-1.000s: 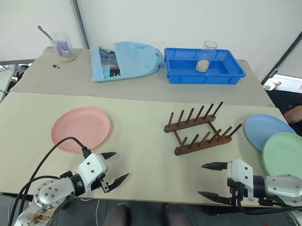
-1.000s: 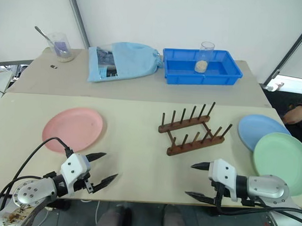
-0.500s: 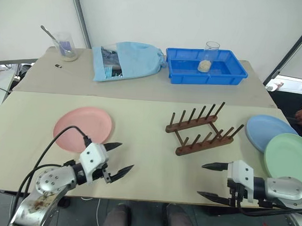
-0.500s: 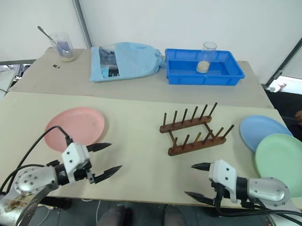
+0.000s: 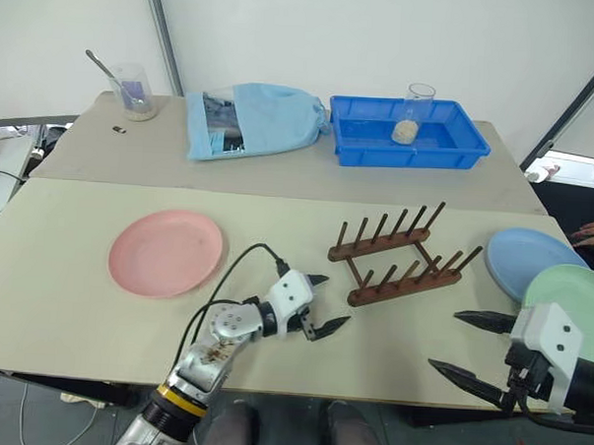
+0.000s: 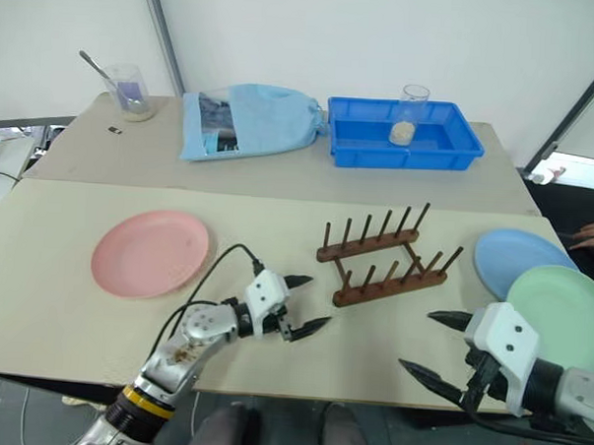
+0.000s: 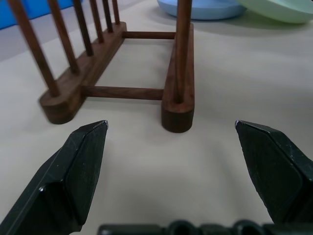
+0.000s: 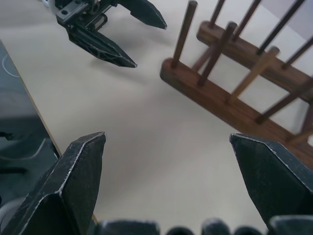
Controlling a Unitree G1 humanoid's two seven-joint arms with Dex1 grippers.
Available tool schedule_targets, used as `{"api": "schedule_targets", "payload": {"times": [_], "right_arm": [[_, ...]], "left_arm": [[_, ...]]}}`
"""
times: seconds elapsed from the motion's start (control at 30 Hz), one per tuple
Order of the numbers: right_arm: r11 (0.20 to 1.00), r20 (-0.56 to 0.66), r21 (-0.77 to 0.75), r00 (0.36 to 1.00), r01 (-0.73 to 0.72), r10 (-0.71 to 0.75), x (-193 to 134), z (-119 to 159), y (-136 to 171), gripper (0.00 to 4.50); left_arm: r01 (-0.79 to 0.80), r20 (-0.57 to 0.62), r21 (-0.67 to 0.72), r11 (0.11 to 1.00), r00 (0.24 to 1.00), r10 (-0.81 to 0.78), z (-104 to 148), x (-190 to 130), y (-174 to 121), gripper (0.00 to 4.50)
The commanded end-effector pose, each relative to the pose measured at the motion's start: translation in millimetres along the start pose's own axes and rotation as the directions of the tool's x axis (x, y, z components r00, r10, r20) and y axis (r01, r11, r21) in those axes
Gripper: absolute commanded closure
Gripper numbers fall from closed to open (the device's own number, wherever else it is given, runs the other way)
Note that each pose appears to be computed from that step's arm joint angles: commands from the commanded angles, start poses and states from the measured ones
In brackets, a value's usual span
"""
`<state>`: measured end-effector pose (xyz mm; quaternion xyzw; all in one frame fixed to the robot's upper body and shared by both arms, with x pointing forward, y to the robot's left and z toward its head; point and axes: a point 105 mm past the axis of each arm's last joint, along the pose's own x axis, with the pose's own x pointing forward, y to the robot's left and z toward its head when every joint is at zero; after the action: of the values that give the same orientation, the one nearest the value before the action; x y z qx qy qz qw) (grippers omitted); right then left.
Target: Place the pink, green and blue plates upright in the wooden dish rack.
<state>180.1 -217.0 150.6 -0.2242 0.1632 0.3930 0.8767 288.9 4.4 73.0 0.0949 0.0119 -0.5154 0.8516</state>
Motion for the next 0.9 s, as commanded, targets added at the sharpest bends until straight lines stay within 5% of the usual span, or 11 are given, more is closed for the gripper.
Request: {"api": "schedule_targets", "payload": {"times": [0.03,0.2,0.27,0.47,0.73,0.9], "right_arm": [[1.000,0.022,-0.016,1.000,0.020,-0.019,-5.5,9.3,5.4,0.00],[0.999,0.035,-0.012,0.999,0.036,-0.036,-6.1,14.1,10.0,0.00],[0.999,0.039,-0.010,0.999,0.037,-0.037,-5.8,16.5,12.0,0.00],[0.999,0.044,-0.006,0.998,0.046,-0.046,-6.6,20.3,14.5,0.00],[0.999,0.019,0.018,0.999,0.035,-0.036,-11.4,12.1,23.1,0.00],[1.000,0.000,0.012,1.000,0.027,-0.027,-8.2,3.5,27.0,0.00]], "left_arm": [[0.003,0.009,0.008,1.000,1.000,-0.003,2.6,23.0,-2.6,0.03],[0.025,0.006,0.002,1.000,1.000,-0.025,2.5,44.0,-8.1,0.27],[0.045,0.017,0.004,0.999,0.999,-0.045,4.5,49.1,-12.4,0.83],[0.107,0.023,0.005,0.994,0.994,-0.107,2.5,50.6,-19.3,3.62],[0.403,0.022,0.087,0.911,0.913,-0.406,12.8,19.9,-19.7,3.63],[0.402,-0.034,0.138,0.905,0.915,-0.401,7.5,21.1,2.0,3.63]]}}
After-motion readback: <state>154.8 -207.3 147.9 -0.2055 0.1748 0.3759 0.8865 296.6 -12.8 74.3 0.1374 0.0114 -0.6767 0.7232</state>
